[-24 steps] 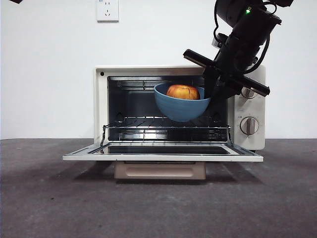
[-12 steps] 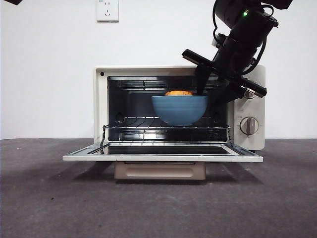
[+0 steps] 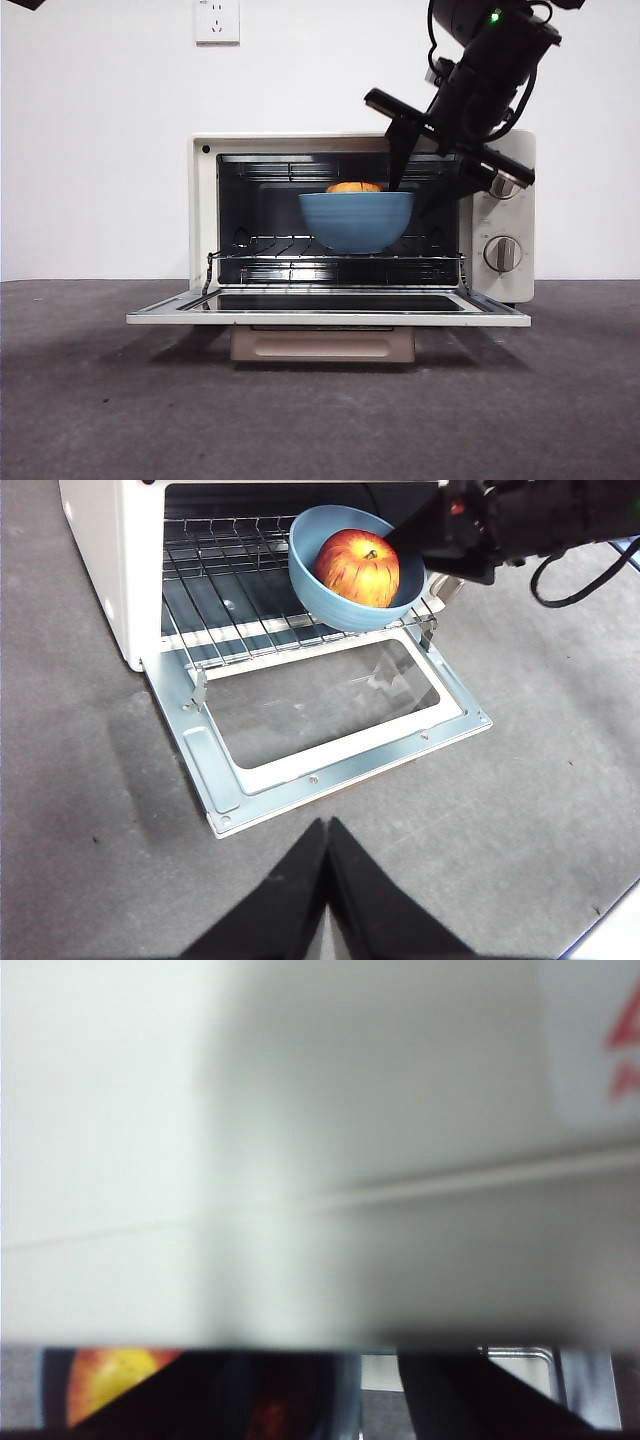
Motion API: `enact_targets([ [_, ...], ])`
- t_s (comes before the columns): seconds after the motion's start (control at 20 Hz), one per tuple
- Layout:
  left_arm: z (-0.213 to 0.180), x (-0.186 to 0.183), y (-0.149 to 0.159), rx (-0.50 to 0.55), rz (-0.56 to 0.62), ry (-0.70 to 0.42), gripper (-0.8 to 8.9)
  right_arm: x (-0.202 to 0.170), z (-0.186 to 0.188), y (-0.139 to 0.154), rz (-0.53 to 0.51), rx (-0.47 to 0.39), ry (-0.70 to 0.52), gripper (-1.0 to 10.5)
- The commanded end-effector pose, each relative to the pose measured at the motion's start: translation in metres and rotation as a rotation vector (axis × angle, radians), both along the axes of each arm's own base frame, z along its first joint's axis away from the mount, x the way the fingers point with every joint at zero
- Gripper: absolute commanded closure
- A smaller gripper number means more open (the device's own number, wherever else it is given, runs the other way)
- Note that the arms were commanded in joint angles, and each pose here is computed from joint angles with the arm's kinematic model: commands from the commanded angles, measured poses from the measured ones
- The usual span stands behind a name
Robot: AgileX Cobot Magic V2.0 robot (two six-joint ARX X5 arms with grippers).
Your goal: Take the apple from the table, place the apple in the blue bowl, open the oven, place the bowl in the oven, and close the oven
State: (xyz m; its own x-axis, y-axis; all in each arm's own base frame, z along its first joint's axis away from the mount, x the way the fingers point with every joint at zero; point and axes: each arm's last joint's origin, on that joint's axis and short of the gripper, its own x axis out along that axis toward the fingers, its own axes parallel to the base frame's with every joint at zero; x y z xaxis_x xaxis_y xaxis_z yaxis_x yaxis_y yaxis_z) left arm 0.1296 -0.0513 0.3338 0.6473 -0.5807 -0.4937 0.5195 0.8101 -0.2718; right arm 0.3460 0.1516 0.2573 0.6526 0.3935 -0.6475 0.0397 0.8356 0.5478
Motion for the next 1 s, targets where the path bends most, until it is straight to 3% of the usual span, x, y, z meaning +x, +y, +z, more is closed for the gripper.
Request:
enact_targets([
  [0.05,0.002,0.001,-0.001,0.001,-0.009,-0.014,8.06,-0.003,0.018,0.001,0.017,0.006,-0.053,7.5],
  [0.25,0.002,0.001,-0.001,0.003,-0.010,-0.015,8.06,-0.013,0.031,-0.002,0.067,0.030,-0.056,7.5],
  [0.4,0.001,0.003,-0.001,0.012,-0.016,-0.018,8.07,-0.028,0.047,-0.005,0.120,-0.004,-0.084,7.5],
  [0.75,-0.053,0.041,-0.001,-0.018,0.080,0.045,8.08,-0.108,0.111,-0.031,0.329,-0.197,-0.242,7.4],
  [1.0,-0.090,0.087,-0.002,-0.027,0.110,0.139,8.08,-0.167,0.134,-0.059,0.407,-0.277,-0.260,7.5],
])
